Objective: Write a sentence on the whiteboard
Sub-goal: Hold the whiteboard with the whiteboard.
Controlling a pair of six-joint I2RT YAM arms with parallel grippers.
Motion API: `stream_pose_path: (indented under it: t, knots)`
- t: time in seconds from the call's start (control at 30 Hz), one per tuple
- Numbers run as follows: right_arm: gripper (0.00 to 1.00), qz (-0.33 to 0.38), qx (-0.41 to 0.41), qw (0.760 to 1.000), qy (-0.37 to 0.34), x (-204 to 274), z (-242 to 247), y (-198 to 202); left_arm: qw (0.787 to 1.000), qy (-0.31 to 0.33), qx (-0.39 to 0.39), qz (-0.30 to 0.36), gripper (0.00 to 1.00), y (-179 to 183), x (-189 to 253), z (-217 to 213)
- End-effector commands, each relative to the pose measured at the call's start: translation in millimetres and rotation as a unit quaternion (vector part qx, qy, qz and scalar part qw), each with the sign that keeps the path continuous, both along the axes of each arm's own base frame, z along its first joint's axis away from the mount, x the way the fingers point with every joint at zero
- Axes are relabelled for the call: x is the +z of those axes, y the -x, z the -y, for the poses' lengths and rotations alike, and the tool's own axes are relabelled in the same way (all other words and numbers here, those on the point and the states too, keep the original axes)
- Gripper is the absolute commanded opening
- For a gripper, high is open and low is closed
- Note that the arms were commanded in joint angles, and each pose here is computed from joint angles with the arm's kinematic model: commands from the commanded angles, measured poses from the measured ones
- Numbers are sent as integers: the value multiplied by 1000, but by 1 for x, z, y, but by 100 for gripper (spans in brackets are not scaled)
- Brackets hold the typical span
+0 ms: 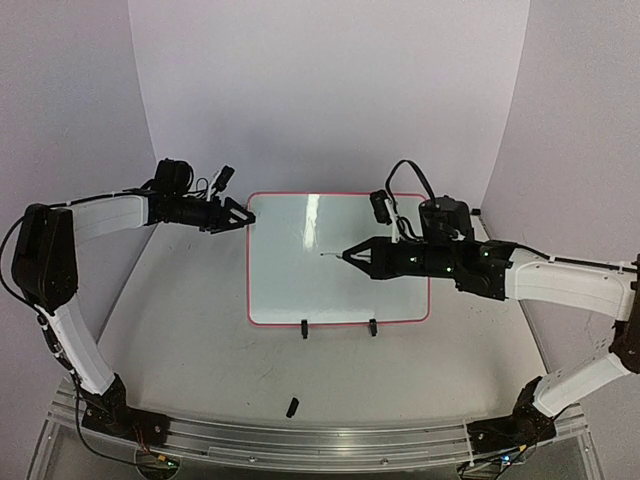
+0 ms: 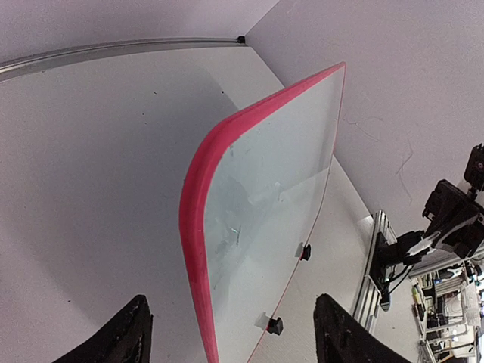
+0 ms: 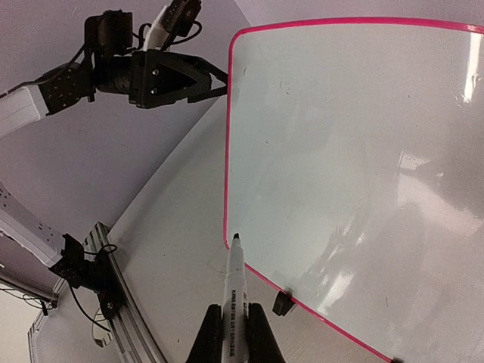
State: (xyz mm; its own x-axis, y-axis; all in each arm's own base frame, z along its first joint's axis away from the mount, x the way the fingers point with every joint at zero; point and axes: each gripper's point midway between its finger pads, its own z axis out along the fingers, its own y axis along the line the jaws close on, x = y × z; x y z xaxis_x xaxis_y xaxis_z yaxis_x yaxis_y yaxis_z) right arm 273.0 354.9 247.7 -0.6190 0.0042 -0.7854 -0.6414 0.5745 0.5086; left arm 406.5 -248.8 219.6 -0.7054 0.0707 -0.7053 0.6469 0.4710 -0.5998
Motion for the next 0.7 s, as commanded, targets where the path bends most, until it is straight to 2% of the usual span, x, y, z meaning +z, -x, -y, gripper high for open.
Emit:
stream_pose_path:
  t: [0.0,0.23,0.67]
  knots:
    - [0,30,10,999,-35,28,-13,-5,998,21,-34,57,57,-7,25,8]
    - [0,31,18,998,-45,29,-22,-8,996,18,-62,63,32,-1,12,10]
    - [0,44,24,998,-45,33,-35,-3,991,15,-91,94,3,26,-5,6]
